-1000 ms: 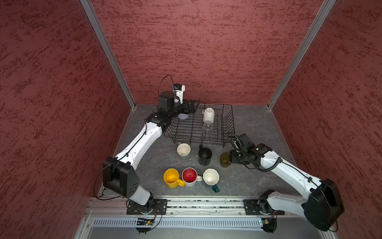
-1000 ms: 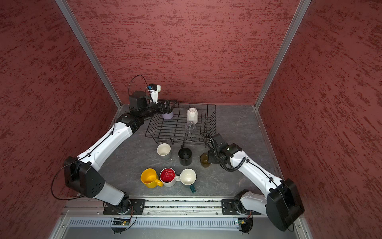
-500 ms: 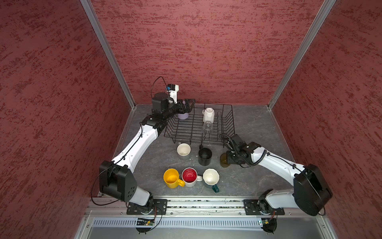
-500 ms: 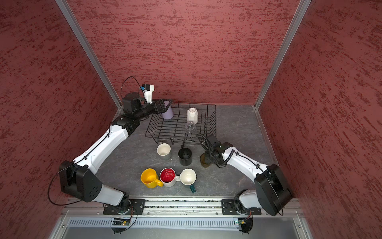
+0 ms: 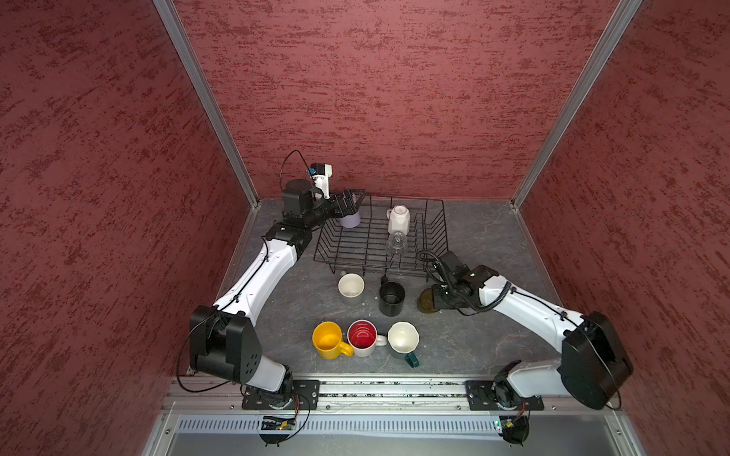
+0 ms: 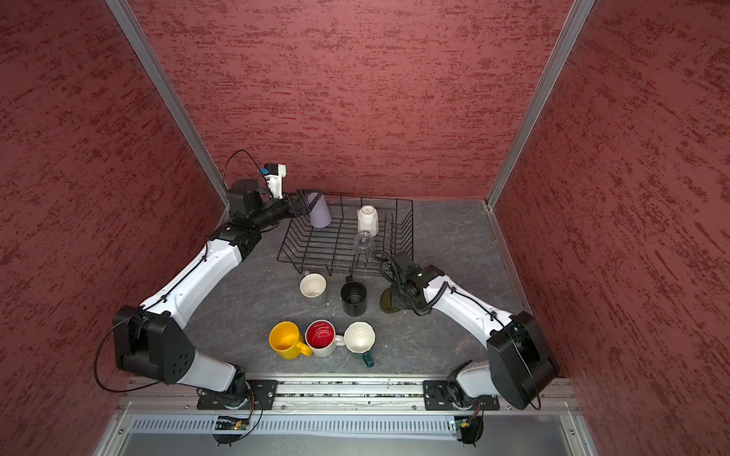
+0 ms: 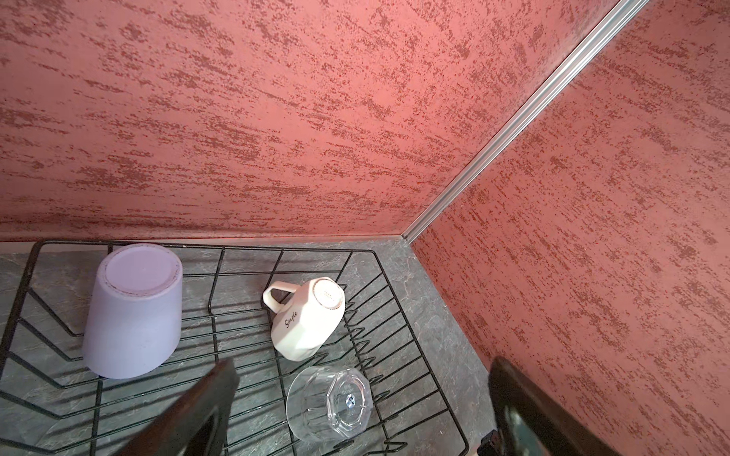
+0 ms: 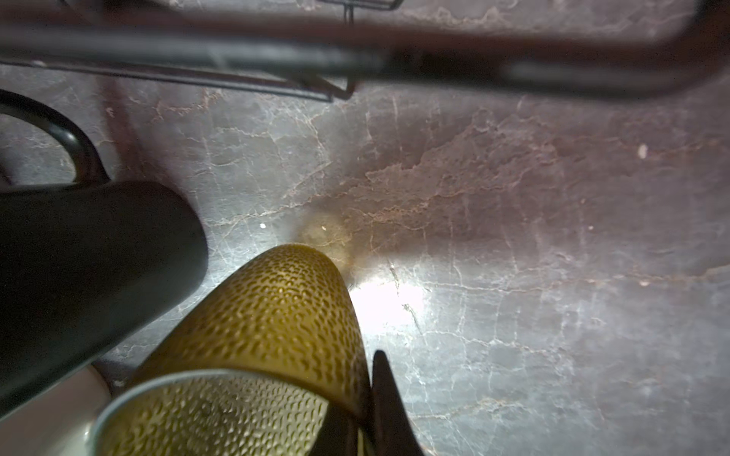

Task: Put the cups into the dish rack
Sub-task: 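Lift the olive glass with the right gripper toward the left gripper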

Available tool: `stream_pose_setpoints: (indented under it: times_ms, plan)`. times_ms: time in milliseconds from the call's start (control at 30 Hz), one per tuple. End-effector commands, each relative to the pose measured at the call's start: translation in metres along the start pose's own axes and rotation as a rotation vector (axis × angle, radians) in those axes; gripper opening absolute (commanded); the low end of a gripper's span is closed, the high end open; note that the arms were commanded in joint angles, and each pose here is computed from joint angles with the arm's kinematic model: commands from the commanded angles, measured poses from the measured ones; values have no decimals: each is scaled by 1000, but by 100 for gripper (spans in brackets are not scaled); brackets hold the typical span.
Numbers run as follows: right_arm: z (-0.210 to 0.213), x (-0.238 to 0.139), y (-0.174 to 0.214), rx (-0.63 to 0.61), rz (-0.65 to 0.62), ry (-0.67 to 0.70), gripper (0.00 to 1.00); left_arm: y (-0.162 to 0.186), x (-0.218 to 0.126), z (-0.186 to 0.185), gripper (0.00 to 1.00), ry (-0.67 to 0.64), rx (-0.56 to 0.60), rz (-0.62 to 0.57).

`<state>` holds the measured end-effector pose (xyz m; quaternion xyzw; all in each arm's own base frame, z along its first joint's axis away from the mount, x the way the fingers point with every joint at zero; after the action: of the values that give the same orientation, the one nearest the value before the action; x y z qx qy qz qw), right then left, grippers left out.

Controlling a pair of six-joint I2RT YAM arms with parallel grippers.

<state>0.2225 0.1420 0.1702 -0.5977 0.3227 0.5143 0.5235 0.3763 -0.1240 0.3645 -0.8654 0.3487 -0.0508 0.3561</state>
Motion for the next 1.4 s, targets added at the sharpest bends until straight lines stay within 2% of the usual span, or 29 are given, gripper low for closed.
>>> stream_pose_setpoints:
  times_ms: [0, 100, 267, 400, 567, 700, 867, 1033, 1267, 1367]
  plan:
    - [-2, -33, 0, -34, -27, 22, 0, -6, -7, -6, 100, 49, -2, -17]
    - [0, -67, -1, -46, -93, -19, 0, -7, -8, -4, 100, 72, -11, -14]
    - [10, -122, -11, -29, -300, -183, 0, -4, -10, 1, 100, 186, -36, 10]
    - [22, -141, -32, -10, -490, -364, 0, 1, -13, 2, 100, 296, -32, 42]
    - [30, -159, -79, -7, -744, -586, 0, 9, -22, -6, 100, 426, 51, 52]
    - [28, -169, -111, -44, -864, -766, 0, 15, -27, -10, 100, 503, 103, 86]
    - [25, -176, -142, -102, -930, -942, 0, 21, -29, -16, 100, 603, 134, 151]
    - [32, -171, -159, -151, -892, -1013, 0, 28, -27, -23, 100, 652, 170, 200]
    - [37, -174, -163, -191, -887, -1094, 0, 33, -19, -23, 100, 664, 174, 248]
    - [39, -163, -168, -185, -851, -1107, 0, 34, -15, -25, 100, 670, 174, 260]
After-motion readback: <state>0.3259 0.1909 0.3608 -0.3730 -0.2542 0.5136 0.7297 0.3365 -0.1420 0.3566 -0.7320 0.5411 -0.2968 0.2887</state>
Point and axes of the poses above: each gripper's point midway between its finger pads, its own x axis out along the fingers, its own z axis along the line the jaws close on, y = z × x, the point moved 9 cm from there along -x, back along the fingers, and after that the axes turned 15 degrees about -x, right-handed, at the moved point
